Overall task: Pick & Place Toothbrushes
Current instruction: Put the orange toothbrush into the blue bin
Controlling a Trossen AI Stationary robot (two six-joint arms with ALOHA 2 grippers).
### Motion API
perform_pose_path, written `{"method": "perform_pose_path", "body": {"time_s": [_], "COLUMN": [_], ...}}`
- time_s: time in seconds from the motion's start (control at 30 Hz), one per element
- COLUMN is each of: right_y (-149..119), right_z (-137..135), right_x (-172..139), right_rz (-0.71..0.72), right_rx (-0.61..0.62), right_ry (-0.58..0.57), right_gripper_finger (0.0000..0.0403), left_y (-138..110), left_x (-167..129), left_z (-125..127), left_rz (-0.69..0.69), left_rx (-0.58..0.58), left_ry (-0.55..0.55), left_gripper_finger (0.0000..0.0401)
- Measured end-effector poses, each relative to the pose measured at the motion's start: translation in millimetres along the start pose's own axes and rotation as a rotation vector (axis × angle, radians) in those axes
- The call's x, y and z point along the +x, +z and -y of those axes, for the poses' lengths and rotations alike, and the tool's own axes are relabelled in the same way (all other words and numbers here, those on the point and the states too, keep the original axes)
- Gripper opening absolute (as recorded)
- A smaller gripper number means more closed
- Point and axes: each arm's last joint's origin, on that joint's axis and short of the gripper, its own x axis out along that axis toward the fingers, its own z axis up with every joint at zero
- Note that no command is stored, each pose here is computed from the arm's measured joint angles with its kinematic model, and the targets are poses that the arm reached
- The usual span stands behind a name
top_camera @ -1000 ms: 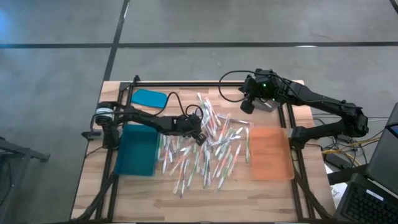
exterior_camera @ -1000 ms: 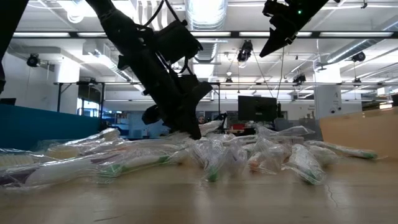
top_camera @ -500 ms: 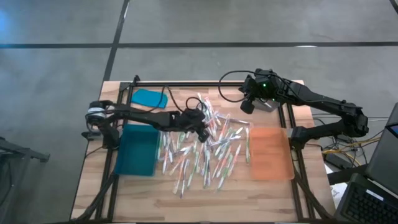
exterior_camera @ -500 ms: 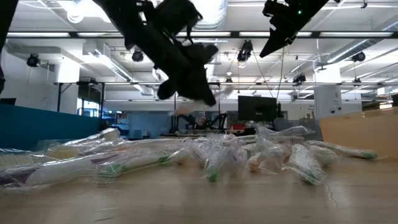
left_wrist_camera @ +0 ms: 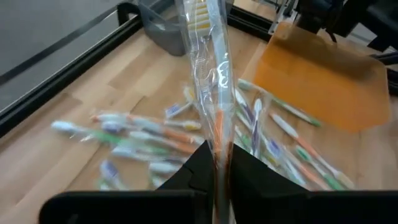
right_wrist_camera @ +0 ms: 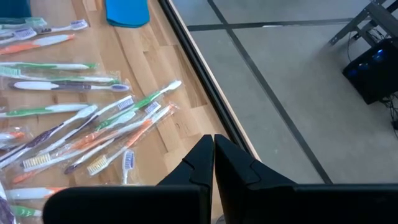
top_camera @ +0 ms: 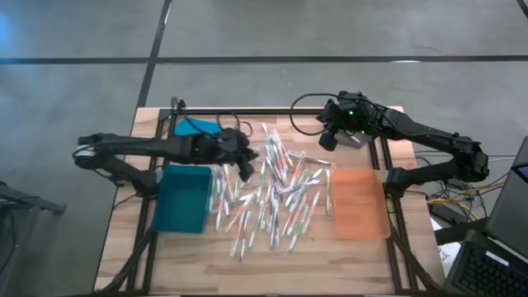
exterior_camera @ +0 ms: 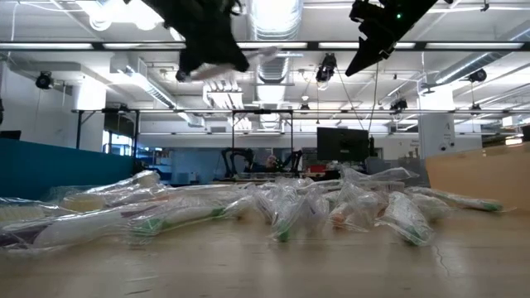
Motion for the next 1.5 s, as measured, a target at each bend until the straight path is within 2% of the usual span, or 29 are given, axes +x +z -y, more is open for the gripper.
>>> {"method": "perform_pose_path", "body": {"time_s": [0.27, 0.5, 0.73, 0.93, 1.33, 1.5], "right_y": [0, 0, 0, 0, 0, 0], "right_z": [0, 0, 0, 0, 0, 0], "right_x": [0, 0, 0, 0, 0, 0], "right_rz": [0.001, 0.0, 0.0, 0.0, -0.001, -0.001], "right_rx": [-0.003, -0.008, -0.012, -0.008, -0.008, -0.008], "right_ry": [0.0, 0.0, 0.0, 0.0, 0.0, 0.0], "right_gripper_finger": [0.0008, 0.0008, 0.0008, 0.0008, 0.0008, 0.0008], "left_y": [-7, -23, -41, -57, -80, -95], "left_x": [-69, -106, -121, -129, -147, -146], "left_z": [-6, -7, -4, -2, 8, 9], "left_rz": [-0.051, -0.092, -0.196, -0.305, -0.35, -0.384], "left_rx": [-0.107, -0.203, -0.265, -0.318, -0.331, -0.332], "left_ry": [-0.008, 0.048, 0.069, 0.132, 0.186, 0.208], "left_gripper_finger": [0.0023, 0.0026, 0.0028, 0.0025, 0.0026, 0.0026]}}
